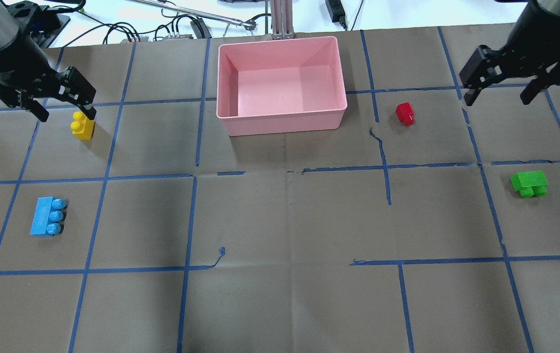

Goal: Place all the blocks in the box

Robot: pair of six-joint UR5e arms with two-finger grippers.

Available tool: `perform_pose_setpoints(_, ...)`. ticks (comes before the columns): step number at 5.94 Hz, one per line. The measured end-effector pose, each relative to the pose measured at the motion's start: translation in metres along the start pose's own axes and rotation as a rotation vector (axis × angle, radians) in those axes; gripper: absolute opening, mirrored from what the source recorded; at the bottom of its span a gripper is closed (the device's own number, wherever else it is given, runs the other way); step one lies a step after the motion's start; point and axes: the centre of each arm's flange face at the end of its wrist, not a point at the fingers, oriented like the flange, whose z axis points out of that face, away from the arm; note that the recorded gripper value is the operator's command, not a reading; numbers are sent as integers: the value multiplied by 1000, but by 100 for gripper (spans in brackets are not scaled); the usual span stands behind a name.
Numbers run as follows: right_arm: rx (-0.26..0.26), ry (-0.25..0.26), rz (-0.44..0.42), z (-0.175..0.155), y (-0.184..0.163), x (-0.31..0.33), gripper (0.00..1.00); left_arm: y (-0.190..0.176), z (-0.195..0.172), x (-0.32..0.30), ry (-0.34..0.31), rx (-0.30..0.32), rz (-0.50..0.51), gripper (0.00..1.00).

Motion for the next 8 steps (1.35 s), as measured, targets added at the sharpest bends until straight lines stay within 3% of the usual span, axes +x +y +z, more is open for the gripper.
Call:
perform_pose_setpoints(2,4,83,-92,23,-17,95,100,10,52,-55,-8,28,47,95)
perform_pose_setpoints(4,-47,78,-107,68,-32,153,99,11,112,-102,-27,62,90,95)
perform_pose_setpoints(6,-62,59,-90,137,-49,188,99,-3,131,-125,-44,83,101,95)
perform_pose_setpoints(8,-52,58,-96,208,-32,198,99,-9,151,-135,-39,69,120,97)
